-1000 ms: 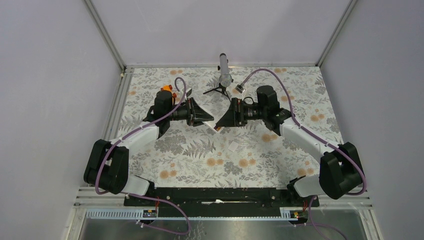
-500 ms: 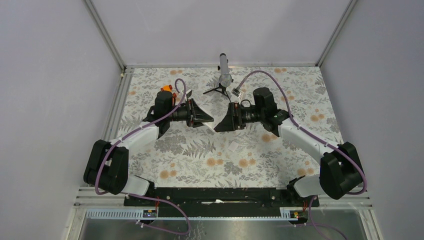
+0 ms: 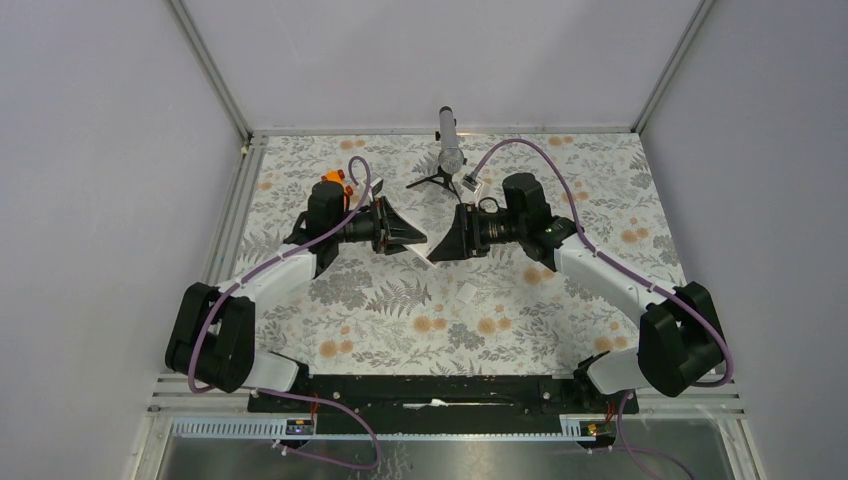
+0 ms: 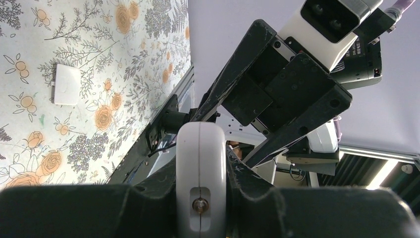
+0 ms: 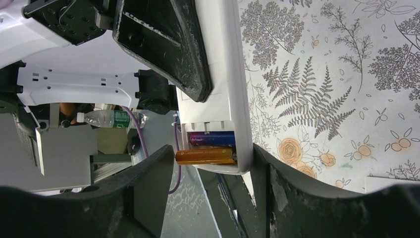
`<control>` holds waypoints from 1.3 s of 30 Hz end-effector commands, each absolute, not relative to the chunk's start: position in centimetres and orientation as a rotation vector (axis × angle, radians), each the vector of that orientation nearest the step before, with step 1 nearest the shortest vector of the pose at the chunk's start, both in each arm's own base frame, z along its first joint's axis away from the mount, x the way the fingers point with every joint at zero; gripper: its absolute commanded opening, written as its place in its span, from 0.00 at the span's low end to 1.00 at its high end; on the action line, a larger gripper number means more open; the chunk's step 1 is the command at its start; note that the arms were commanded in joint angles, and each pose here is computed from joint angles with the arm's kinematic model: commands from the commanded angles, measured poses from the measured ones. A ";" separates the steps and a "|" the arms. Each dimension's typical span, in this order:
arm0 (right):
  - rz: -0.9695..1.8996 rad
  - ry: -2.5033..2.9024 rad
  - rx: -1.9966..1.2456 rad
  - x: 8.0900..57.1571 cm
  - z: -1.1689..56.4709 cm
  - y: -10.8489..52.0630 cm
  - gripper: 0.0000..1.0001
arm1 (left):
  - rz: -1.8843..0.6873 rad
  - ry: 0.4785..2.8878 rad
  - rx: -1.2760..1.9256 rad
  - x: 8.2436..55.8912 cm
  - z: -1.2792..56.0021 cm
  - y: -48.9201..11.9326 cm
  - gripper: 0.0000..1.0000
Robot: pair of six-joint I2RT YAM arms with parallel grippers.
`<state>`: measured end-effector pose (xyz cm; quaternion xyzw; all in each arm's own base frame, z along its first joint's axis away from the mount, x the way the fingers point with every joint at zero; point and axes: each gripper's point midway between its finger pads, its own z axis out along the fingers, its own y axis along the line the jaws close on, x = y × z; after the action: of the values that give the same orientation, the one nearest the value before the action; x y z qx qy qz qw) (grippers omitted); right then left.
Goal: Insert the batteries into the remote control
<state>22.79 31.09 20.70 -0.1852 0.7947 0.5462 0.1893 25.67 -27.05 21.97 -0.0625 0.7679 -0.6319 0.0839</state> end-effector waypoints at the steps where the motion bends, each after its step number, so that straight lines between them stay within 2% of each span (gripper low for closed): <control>1: 1.531 2.177 -0.568 23.0 22.2 31.7 0.63 | -1.894 2.207 -0.100 25.9 24.7 -27.0 0.00; 6: 1.526 2.179 -0.572 23.0 22.0 31.7 0.59 | -1.892 2.210 -0.106 26.0 24.6 -27.0 0.00; 13: 1.528 2.188 -0.566 23.1 21.9 31.8 0.43 | -1.892 2.219 -0.112 25.8 24.4 -27.0 0.00; 17: 1.536 2.186 -0.570 23.1 22.0 31.8 0.42 | -1.891 2.220 -0.113 25.7 24.4 -26.9 0.00; 24: 1.584 2.147 -0.560 22.8 23.4 32.0 0.57 | -1.873 2.206 -0.050 25.5 24.5 -26.8 0.00; 32: 1.502 2.154 -0.408 23.9 23.0 30.7 0.82 | -1.760 2.106 0.109 25.4 25.2 -25.1 0.00; 35: 1.406 2.128 -0.326 25.0 23.0 29.5 0.87 | -1.702 2.069 0.131 25.5 25.3 -24.0 0.00; 39: 1.221 2.093 -0.229 26.7 22.3 27.0 0.88 | -1.596 2.057 0.051 26.6 24.8 -21.7 0.00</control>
<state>24.08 29.37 21.34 -0.1198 0.8085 0.5197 0.2489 25.69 -23.73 23.97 0.0044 0.7647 -0.6141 0.1954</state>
